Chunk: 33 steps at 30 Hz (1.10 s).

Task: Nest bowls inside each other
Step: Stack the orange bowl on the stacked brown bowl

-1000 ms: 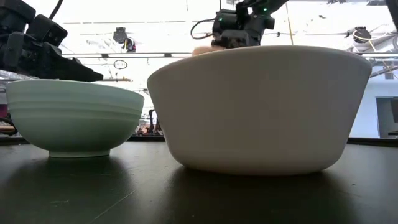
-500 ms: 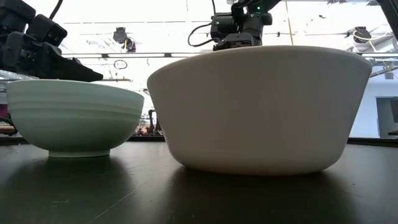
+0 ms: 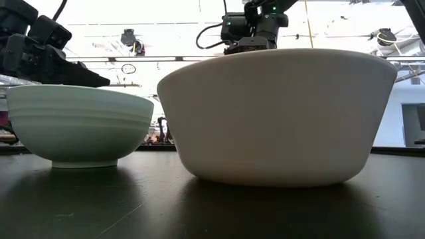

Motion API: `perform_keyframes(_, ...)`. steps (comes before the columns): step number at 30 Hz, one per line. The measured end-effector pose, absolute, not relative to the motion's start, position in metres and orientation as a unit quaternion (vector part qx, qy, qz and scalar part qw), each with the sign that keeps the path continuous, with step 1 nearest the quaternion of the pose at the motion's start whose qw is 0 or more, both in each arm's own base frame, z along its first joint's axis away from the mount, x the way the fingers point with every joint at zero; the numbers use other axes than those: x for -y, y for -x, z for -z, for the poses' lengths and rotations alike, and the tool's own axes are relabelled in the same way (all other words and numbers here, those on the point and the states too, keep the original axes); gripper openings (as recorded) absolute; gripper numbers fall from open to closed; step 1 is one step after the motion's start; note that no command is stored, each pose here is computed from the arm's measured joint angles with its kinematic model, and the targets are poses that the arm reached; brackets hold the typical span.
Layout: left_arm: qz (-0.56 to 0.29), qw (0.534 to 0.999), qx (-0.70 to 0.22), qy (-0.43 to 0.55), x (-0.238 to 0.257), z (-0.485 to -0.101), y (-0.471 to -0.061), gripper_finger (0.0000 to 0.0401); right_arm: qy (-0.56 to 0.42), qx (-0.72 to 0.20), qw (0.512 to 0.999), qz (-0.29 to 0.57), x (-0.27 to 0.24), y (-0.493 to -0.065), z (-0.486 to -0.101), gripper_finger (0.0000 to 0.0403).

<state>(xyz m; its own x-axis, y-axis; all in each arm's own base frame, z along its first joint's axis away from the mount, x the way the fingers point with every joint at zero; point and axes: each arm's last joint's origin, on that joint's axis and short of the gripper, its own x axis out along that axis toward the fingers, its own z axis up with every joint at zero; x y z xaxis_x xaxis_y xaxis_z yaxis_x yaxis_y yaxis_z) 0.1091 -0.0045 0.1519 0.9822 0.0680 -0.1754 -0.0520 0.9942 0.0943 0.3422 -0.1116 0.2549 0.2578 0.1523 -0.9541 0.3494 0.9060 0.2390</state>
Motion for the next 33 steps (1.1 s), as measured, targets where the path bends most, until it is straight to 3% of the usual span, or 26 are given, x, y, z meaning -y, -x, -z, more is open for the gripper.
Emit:
perform_keyframes(25, -0.025, 0.995, -0.090, -0.044, 0.005, -0.152, -0.109, 0.0241, -0.221, -0.667, 0.706, 0.093, 0.110, -0.328, -0.251, 0.0000)
perform_keyframes(33, -0.024, 0.995, -0.090, -0.044, 0.005, -0.152, -0.109, 0.0241, -0.212, -0.645, 0.729, 0.089, 0.109, -0.335, -0.251, 0.0000)
